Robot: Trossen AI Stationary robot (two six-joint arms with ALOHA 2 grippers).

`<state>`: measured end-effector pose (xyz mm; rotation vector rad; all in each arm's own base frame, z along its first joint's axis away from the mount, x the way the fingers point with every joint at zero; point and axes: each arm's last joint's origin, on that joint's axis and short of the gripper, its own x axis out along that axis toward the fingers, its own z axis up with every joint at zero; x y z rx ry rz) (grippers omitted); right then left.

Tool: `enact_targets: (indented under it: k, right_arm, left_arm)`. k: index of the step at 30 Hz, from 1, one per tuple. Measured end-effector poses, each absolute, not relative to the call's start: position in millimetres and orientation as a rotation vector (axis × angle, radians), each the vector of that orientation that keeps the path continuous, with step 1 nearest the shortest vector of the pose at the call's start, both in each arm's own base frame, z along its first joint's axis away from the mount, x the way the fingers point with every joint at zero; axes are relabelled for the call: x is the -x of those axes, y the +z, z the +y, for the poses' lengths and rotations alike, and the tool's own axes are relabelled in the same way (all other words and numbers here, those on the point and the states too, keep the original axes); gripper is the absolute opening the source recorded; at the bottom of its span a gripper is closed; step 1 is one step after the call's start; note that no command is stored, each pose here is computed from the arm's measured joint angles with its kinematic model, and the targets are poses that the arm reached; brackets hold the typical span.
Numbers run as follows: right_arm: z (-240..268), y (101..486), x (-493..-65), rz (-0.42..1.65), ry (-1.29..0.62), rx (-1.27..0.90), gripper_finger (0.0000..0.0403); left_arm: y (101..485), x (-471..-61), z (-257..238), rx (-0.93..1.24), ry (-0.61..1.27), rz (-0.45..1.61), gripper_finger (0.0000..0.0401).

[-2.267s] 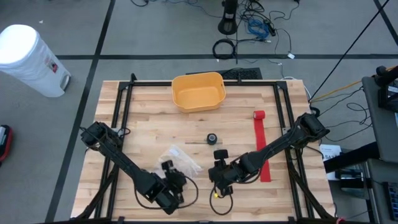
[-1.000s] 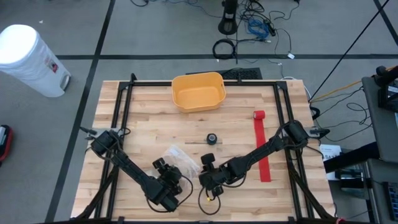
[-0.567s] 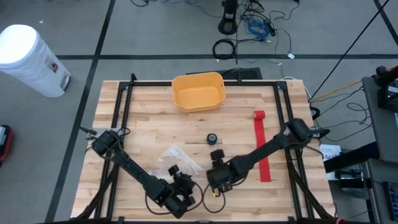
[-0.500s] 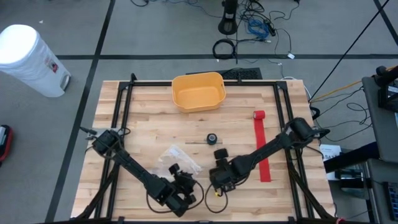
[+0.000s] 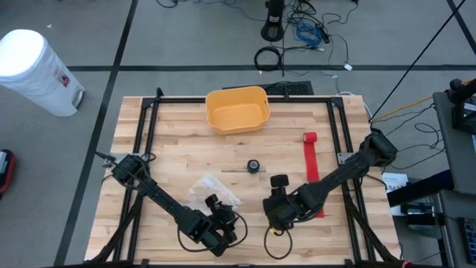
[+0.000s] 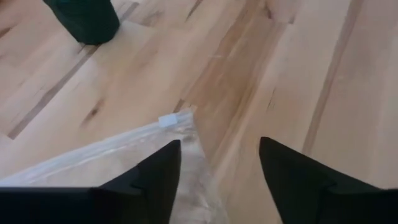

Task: Roll bandage
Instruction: Open the transparent zip bag

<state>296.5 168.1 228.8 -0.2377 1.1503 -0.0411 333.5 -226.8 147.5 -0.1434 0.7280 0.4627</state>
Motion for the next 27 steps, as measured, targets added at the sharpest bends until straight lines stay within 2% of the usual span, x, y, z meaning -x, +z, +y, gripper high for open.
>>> enact_targets:
  k: [4, 8, 27]
  right_arm:
    - [169.7, 235.7, -293.5, 1.117, -0.035, 0.244, 0.0148]
    - [170.4, 237.3, -292.8, 1.108, -0.031, 0.244, 0.0148]
    - [173.5, 239.4, -297.5, 1.055, -0.004, 0.237, 0.0148]
  left_arm:
    - [144.4, -334.0, -221.6, 0.134, 0.481, 0.731, 0.0272]
    - [139.9, -333.4, -217.1, 0.122, 0.486, 0.749, 0.0290]
    - [119.5, -324.3, -210.7, 0.101, 0.422, 0.832, 0.0293]
